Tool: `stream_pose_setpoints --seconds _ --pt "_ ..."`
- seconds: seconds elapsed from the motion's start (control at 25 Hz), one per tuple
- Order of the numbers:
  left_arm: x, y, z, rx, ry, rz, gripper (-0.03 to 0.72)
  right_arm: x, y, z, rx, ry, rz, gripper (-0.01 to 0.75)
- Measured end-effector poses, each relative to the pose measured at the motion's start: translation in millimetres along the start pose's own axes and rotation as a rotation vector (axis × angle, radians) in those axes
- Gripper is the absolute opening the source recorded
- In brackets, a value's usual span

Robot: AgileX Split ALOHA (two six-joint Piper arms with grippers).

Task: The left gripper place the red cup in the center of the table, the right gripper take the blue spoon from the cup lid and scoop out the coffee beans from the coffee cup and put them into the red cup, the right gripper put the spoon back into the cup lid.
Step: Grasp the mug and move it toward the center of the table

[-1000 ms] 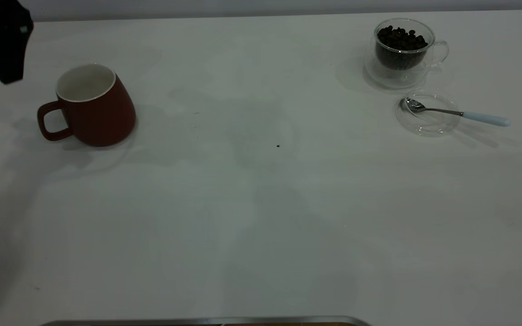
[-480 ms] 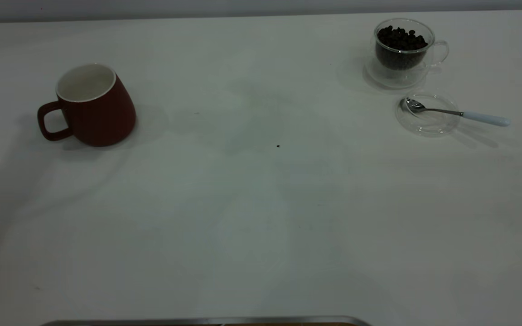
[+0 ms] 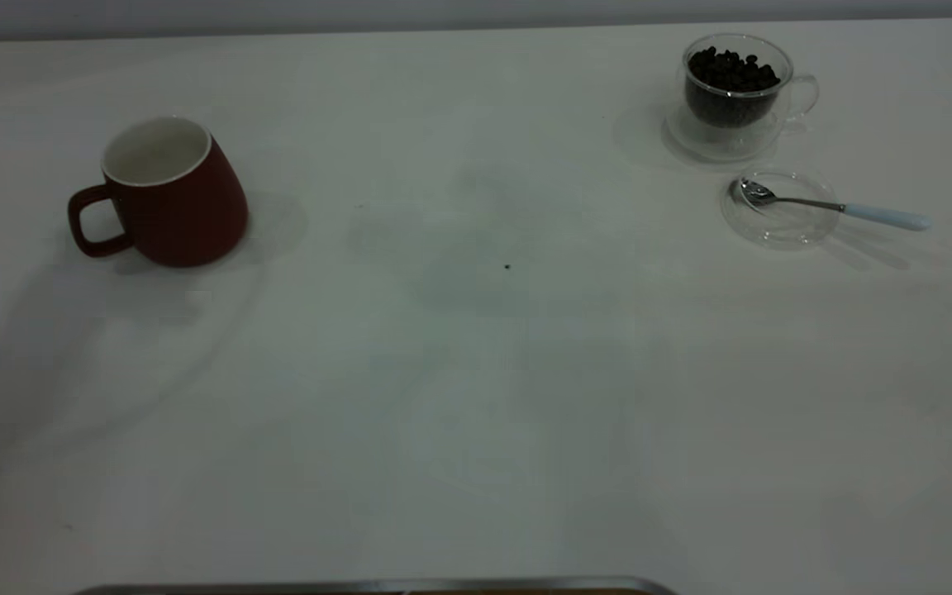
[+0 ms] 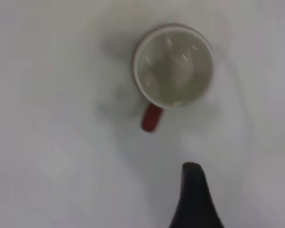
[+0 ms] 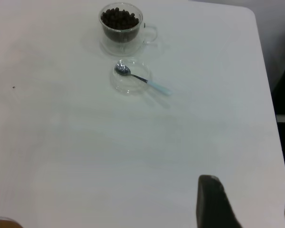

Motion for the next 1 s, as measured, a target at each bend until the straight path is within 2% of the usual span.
stream_pose_setpoints --seconds 0.12,0.24,0.36,0.48,0.56,0.8,1.0 --pt "-11.8 38.0 -16.8 -0.016 -0.022 -0.019 0.59 0.0 0.0 0.0 0.0 0.0 0.0 0.402" --pt "-11.9 75.1 -27.7 0.071 -0.025 0.011 0.59 0.0 0.0 0.0 0.0 0.0 0.0 0.402" --pt "9.4 95.0 -27.9 0.127 -0.072 0.054 0.59 0.0 0.0 0.0 0.0 0.0 0.0 0.402" --pt "38.7 97.8 -29.7 0.113 -0.156 0.028 0.59 0.0 0.0 0.0 0.0 0.0 0.0 0.402" --pt "50.0 99.6 -38.0 0.112 -0.178 0.021 0.59 0.0 0.0 0.0 0.0 0.0 0.0 0.402" --pt "46.0 116.7 -84.8 0.21 -0.118 0.013 0.59 0.0 0.0 0.0 0.0 0.0 0.0 0.402" --pt "47.3 118.4 -121.0 0.25 -0.081 -0.045 0.59 0.0 0.0 0.0 0.0 0.0 0.0 0.402"
Point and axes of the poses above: a point on each arm's last joint axis where the gripper is mounted, z pointing back along that axis away from the gripper, x along the wrist's bending axis when the last joint is at zero, y = z × x, the point moved 10 cm from there along -z, pointing out along that axis toward the gripper, and after that the axes turned 7 degrees about z, right-handed, at the moved point
